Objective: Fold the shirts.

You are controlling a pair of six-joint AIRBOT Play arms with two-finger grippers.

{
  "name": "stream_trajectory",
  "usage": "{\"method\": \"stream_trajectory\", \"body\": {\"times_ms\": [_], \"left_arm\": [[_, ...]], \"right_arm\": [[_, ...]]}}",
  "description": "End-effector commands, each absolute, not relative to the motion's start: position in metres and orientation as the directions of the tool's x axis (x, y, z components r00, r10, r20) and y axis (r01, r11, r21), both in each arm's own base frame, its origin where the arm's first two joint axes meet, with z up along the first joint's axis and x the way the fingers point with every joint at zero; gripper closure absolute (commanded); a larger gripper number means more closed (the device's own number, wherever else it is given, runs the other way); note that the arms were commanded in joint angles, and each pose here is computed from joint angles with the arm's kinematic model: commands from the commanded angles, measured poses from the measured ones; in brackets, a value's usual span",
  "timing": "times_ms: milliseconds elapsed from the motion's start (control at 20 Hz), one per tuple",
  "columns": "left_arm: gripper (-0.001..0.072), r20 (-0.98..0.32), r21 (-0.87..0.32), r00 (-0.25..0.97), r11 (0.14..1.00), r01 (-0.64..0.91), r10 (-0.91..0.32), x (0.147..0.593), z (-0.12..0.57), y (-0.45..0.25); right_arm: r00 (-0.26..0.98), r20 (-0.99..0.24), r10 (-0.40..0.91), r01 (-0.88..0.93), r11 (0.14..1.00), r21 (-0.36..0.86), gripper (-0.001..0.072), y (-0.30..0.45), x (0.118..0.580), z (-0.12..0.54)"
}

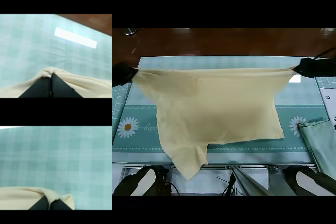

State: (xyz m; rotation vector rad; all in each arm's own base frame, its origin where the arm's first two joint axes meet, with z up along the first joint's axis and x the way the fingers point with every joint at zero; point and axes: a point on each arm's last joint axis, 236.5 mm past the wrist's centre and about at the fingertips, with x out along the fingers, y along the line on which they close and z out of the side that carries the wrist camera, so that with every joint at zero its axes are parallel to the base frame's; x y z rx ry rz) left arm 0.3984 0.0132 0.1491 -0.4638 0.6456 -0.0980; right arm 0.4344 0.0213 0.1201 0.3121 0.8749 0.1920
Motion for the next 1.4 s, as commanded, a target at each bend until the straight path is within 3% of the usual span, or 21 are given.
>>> {"method": "stream_trajectory", "body": {"times_ms": [0,150,400,550,700,900,1150,1200,1250,1300,1350], "left_arm": [[0.0689,-0.627,-0.487,0.728,0.869,-0.087,-0.278,0.458,0.082,-0.004],[0.0689,-0.679,-0.559,0.669,0.803,-0.206,-0.301,0.484,0.042,-0.006],[0.0689,-0.713,-0.557,0.62,0.802,-0.216,-0.327,0.487,0.019,-0.012],[0.0688,-0.727,-0.535,0.578,0.834,-0.138,-0.37,0.475,0.024,-0.022],[0.0688,-0.775,-0.511,0.456,0.858,-0.044,-0.438,0.444,0.024,-0.029],[0.0688,-0.897,-0.417,0.187,0.907,-0.06,-0.401,0.376,-0.024,-0.015],[0.0671,-0.9,-0.434,0.11,0.89,-0.137,-0.422,0.343,-0.075,-0.032],[0.0471,-0.9,-0.435,0.1,0.888,-0.15,-0.424,0.341,-0.078,-0.034],[0.0014,-0.899,-0.437,0.091,0.885,-0.158,-0.428,0.339,-0.077,-0.036],[0.0002,-0.9,-0.435,0.071,0.886,-0.158,-0.43,0.336,-0.073,-0.034],[0.0003,-0.899,-0.438,0.047,0.886,-0.153,-0.436,0.332,-0.065,-0.032]], "right_arm": [[0.615,-0.706,0.353,-0.001,0.895,0.447,0.0691,0.023,0.507,0.073],[0.584,-0.72,0.375,0.028,0.877,0.48,0.0691,0.021,0.546,0.052],[0.526,-0.749,0.402,0.054,0.864,0.501,0.0691,0.023,0.56,0.023],[0.461,-0.776,0.43,0.042,0.863,0.503,0.069,0.026,0.543,0.018],[0.399,-0.798,0.452,0.02,0.865,0.501,0.069,0.014,0.518,0.027],[0.174,-0.868,0.465,0.033,0.879,0.477,0.069,0.009,0.461,-0.005],[0.1,-0.877,0.469,0.093,0.874,0.478,0.0688,0.027,0.436,-0.061],[0.104,-0.878,0.466,0.095,0.875,0.475,0.0587,0.03,0.438,-0.063],[0.104,-0.877,0.47,0.101,0.872,0.479,0.025,0.032,0.438,-0.062],[0.094,-0.869,0.487,0.093,0.864,0.494,0.0095,0.035,0.436,-0.058],[0.066,-0.866,0.495,0.091,0.862,0.499,0.0092,0.034,0.43,-0.051]]}}
